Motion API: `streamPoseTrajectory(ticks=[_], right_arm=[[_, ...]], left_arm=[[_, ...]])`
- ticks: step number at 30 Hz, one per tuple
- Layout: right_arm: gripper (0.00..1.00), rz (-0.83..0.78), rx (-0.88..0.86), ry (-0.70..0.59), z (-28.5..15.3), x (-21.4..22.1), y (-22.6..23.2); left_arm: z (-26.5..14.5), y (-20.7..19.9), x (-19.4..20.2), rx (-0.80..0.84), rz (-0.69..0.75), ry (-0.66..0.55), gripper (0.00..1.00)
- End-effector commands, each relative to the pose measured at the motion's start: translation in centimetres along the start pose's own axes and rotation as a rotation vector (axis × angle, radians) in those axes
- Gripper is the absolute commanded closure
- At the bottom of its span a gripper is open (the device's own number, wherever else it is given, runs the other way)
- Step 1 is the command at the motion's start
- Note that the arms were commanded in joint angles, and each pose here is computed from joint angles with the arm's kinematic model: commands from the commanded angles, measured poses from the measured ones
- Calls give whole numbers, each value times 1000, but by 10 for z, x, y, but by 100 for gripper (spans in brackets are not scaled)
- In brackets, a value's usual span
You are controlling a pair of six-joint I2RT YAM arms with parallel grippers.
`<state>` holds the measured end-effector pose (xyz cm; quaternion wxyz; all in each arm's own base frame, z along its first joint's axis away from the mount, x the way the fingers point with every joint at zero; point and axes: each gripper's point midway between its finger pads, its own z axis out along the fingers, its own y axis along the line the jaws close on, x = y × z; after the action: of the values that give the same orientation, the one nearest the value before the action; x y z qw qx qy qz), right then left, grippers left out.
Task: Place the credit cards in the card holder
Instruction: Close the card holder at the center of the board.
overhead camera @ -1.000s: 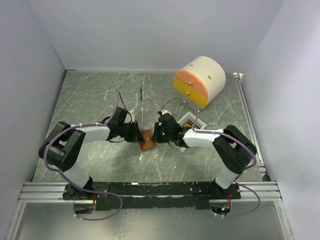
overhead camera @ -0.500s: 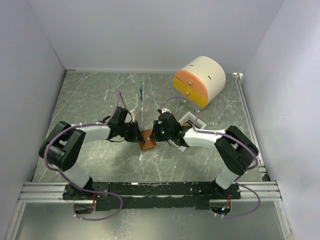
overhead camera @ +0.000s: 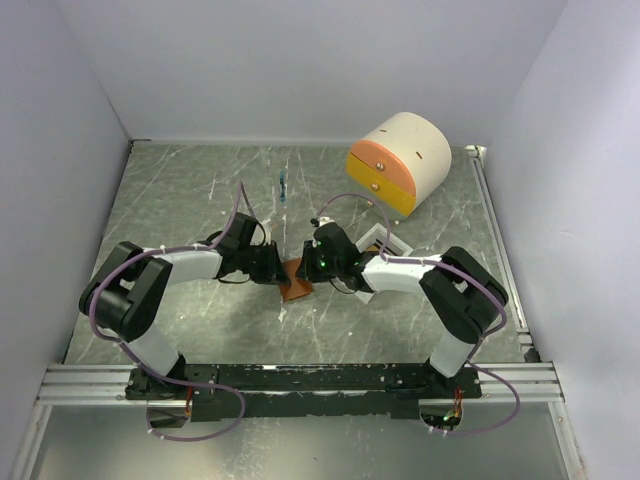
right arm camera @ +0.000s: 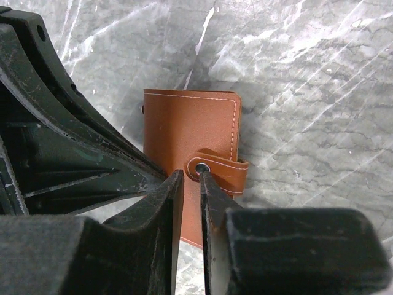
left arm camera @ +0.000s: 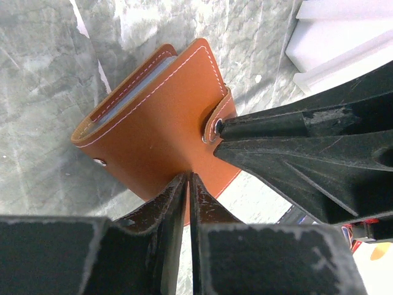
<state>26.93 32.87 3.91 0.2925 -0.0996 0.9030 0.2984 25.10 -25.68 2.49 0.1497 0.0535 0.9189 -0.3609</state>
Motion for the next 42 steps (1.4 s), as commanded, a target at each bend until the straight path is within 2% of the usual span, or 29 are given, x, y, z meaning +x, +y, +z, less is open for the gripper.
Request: streamPoseTrajectory(ticks=[1,14,22,29,42], right_arm=[[83,-4,-20,6,5,-1,2],[87,-30,-7,76,3,5,1],[82,-50,61,55,-17,-22,-3],[82,-55,77,101,-8,-16,-14],[85,-105,33,159,9,-14,-7]], left_arm=[[8,23,23,-98,0,70,80],[7,23,21,-101,1,70,80],[7,25,21,-108,28,76,79],[9,23,21,-99,28,82,78],[11,21,20,-99,31,87,78]])
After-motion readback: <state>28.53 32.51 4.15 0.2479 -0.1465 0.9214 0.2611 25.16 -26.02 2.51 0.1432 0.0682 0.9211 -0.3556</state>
